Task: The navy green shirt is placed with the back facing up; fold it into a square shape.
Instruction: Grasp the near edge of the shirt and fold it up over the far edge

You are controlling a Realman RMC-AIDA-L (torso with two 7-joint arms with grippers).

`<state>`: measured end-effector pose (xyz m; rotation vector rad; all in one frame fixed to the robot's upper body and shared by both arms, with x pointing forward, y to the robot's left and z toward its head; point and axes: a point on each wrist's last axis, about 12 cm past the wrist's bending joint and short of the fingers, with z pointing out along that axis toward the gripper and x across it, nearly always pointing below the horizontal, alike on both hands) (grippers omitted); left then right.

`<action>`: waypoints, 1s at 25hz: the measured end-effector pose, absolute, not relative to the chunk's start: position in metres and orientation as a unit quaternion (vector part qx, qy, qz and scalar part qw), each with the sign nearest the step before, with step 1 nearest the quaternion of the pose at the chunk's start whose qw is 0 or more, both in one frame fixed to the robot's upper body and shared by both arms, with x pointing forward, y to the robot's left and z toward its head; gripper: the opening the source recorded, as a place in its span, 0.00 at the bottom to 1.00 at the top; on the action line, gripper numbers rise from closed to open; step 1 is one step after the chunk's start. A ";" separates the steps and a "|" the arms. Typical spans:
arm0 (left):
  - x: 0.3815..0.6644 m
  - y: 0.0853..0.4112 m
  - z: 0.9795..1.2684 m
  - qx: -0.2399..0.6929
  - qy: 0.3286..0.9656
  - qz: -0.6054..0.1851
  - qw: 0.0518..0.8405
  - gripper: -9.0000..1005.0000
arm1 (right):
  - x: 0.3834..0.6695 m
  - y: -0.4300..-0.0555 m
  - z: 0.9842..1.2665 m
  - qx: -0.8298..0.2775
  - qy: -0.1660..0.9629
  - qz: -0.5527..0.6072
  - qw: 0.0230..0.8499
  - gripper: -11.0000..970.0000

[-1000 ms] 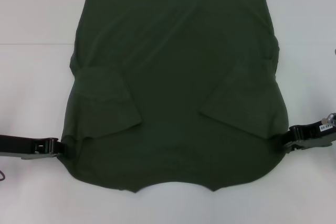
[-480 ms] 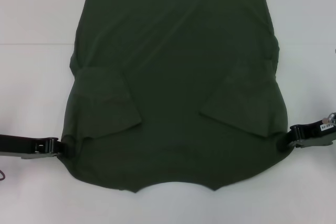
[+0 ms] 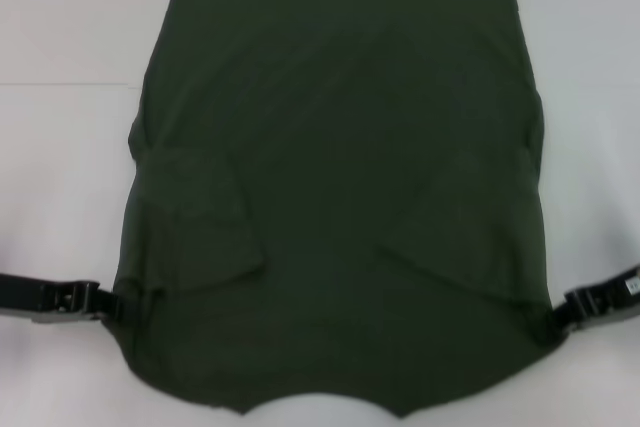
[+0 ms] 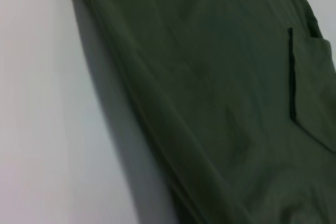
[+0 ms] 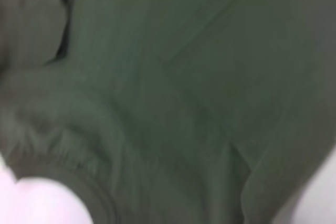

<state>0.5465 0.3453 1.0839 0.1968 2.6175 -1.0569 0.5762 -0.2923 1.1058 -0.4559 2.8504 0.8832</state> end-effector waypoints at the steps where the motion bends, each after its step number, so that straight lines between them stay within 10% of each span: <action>1: 0.543 0.347 1.084 0.069 0.913 -0.374 0.148 0.04 | 0.572 -0.293 1.106 -0.160 0.940 0.297 0.053 0.09; 25: 0.462 0.362 1.081 0.093 0.873 -0.478 -0.026 0.04 | 0.521 -0.287 1.094 -0.333 0.873 0.344 -0.095 0.12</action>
